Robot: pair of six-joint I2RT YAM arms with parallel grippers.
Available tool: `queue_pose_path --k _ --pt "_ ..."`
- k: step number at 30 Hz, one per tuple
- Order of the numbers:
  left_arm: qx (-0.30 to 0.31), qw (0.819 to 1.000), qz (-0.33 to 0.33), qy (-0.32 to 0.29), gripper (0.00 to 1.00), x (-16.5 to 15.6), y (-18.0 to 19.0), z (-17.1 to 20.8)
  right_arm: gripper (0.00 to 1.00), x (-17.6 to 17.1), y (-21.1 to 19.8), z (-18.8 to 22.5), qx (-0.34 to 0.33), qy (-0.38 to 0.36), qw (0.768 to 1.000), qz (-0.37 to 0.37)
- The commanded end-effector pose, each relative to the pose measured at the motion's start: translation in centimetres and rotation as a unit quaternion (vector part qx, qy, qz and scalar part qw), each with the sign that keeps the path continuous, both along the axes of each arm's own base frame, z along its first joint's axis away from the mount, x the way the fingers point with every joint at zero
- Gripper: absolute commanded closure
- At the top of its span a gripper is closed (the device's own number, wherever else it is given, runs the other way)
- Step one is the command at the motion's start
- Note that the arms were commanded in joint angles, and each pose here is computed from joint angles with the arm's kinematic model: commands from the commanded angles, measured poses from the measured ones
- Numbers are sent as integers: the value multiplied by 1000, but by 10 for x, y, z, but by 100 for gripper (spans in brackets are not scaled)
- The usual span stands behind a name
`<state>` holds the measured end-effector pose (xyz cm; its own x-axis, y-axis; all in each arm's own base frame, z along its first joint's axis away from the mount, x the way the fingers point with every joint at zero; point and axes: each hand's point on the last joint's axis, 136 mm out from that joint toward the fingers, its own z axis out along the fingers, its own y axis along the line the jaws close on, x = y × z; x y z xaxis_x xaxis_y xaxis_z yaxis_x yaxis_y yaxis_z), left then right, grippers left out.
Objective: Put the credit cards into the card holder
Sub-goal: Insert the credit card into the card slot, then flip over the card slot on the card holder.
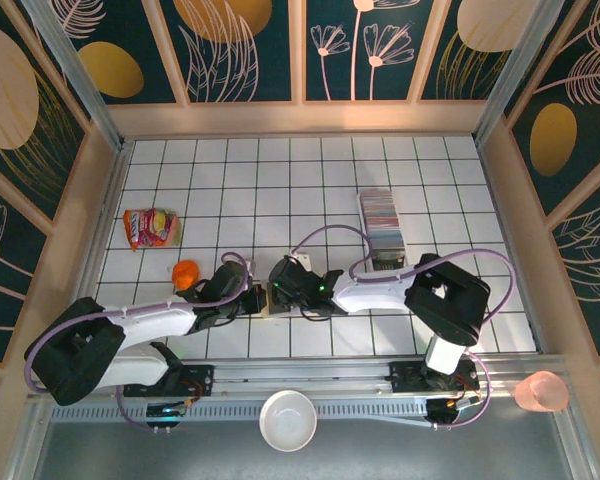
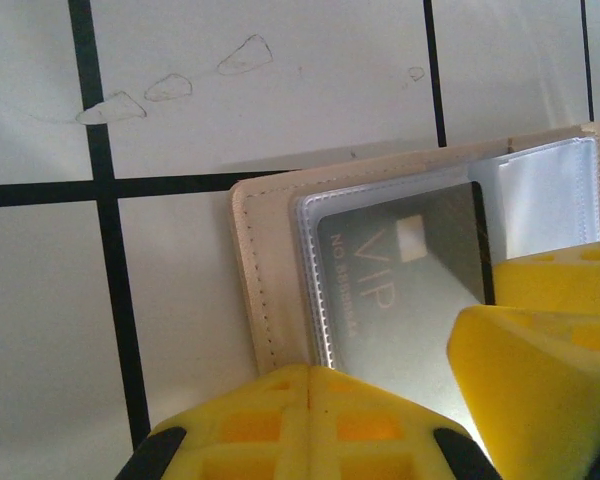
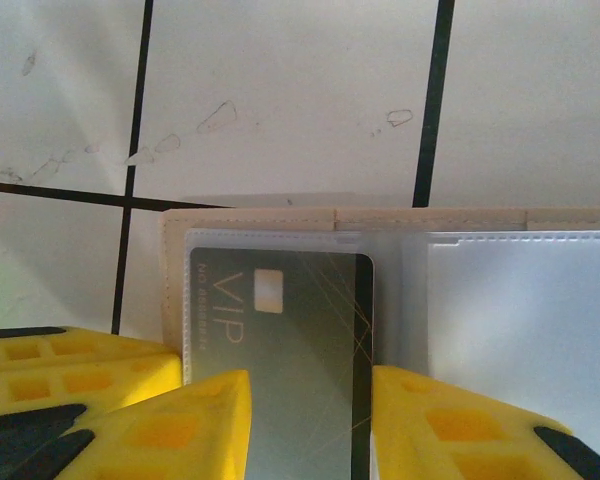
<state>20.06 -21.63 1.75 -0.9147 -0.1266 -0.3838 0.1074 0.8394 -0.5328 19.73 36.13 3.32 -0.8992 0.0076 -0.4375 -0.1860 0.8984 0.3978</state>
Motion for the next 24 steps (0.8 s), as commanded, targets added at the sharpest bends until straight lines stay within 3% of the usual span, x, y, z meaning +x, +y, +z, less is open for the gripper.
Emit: queue_pose_path --k 1,11,17,24 --pt "-8 1000 -6 3 100 -4 -2 -3 64 0 17 6 20 -7 1000 16" --pt "-4 1000 11 -16 100 0 5 6 58 -6 -40 28 -41 -37 998 -42" --pt "-7 1000 16 -25 97 1 6 11 56 -24 -80 9 -78 -11 993 -83" --pt "-7 1000 9 -16 96 -1 4 7 55 -24 -72 -6 -84 -1 994 -76"
